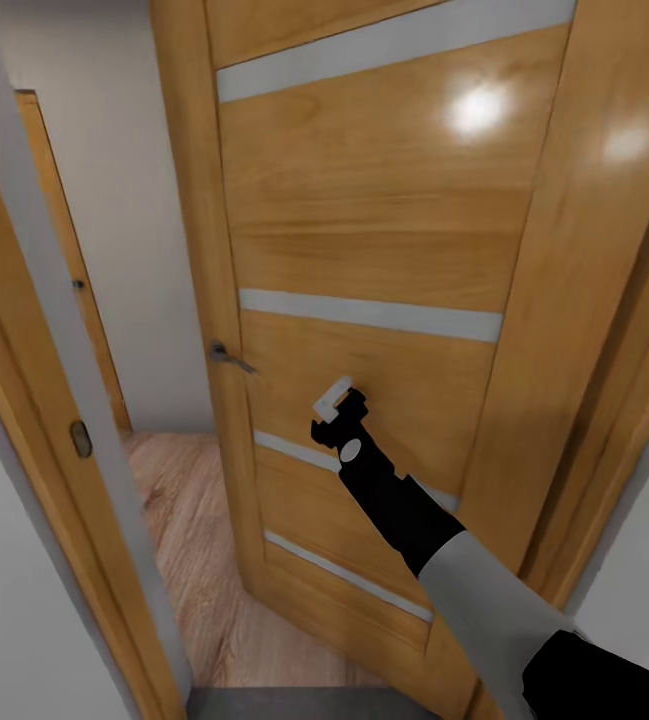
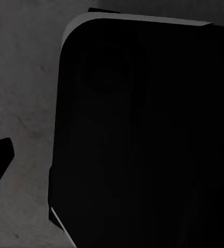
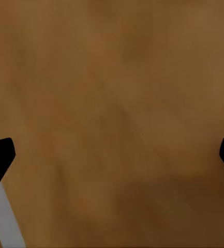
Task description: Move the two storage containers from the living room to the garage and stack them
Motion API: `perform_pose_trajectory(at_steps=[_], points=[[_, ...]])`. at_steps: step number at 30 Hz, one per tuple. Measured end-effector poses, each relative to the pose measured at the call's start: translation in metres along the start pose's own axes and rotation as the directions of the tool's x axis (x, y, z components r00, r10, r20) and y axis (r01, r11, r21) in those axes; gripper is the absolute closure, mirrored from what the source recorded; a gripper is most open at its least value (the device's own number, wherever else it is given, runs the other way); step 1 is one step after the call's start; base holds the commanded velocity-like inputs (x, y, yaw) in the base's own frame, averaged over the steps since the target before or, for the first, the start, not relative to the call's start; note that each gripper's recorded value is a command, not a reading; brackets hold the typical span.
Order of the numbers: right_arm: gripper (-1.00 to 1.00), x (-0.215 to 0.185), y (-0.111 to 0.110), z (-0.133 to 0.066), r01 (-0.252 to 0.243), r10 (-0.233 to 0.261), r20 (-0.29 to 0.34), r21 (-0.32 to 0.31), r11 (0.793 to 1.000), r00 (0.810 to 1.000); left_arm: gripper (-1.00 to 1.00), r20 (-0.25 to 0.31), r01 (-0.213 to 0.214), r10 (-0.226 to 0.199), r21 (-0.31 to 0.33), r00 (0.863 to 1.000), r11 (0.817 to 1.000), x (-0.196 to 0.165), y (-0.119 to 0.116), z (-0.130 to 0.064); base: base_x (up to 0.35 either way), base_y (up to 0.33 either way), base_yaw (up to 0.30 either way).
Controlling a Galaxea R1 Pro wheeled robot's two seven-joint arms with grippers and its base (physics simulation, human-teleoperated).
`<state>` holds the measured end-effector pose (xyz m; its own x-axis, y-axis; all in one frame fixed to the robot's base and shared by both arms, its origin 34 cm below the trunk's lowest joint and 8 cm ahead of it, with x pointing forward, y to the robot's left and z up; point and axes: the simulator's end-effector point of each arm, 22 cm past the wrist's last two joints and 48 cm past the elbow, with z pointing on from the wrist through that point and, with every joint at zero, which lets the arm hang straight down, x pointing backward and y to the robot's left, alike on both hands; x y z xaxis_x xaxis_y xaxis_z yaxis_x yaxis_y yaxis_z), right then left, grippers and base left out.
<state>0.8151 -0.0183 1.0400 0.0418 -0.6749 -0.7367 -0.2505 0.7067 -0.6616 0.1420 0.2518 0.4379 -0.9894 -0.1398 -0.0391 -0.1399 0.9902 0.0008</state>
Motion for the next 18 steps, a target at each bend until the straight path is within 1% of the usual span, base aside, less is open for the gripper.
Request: perform_pose_trajectory(at_steps=[4,9,12,13,14,15,16,17,18], points=[[-1.0,0.002,0.0,0.0,0.003,-0.003,-0.007,0.003,1.0,1.0,-1.0,-0.001,0.0,0.0,0.001,1.0,1.0,0.0,-0.001,0.0,0.114,0.0,0.0],[-1.0,0.009,0.004,0.002,0.009,-0.009,-0.022,-0.004,1.0,1.0,-1.0,0.0,-0.001,0.001,0.002,1.0,1.0,0.0,-0.001,0.0,0.02,0.0,0.0],[-1.0,0.019,0.005,0.007,0.019,-0.019,-0.045,-0.01,1.0,0.999,-1.0,0.0,-0.001,0.001,0.002,1.0,1.0,0.0,-0.001,0.0,0.004,0.0,0.0],[-1.0,0.022,0.006,0.016,0.075,-0.076,-0.063,-0.022,0.997,0.995,-1.0,0.0,-0.001,0.001,0.002,1.0,1.0,0.0,-0.001,0.0,0.001,0.0,0.0],[-1.0,0.03,0.001,0.021,0.078,-0.079,-0.086,-0.021,0.997,0.993,-1.0,0.0,-0.001,0.001,0.002,1.0,1.0,0.0,-0.001,0.0,0.0,0.0,0.0],[-1.0,0.034,-0.005,0.029,0.105,-0.107,-0.108,-0.027,0.994,0.988,-1.0,-0.001,-0.001,0.001,0.002,1.0,1.0,0.0,-0.001,0.0,0.0,0.0,0.0],[-1.0,0.037,-0.015,0.033,0.078,-0.08,-0.123,-0.018,0.997,0.989,-1.0,-0.001,-0.001,0.001,0.002,1.0,1.0,0.0,-0.001,0.0,0.0,0.0,0.0],[-1.0,0.04,-0.024,0.039,0.044,-0.047,-0.143,-0.027,0.999,0.989,-1.0,-0.001,-0.001,0.001,0.002,1.0,1.0,0.0,-0.001,0.0,0.0,0.0,0.0],[-1.0,0.041,-0.037,0.042,0.011,-0.012,-0.156,-0.002,1.0,0.988,-1.0,-0.001,-0.001,0.001,0.002,1.0,1.0,0.0,-0.001,0.0,0.0,0.0,0.0]])
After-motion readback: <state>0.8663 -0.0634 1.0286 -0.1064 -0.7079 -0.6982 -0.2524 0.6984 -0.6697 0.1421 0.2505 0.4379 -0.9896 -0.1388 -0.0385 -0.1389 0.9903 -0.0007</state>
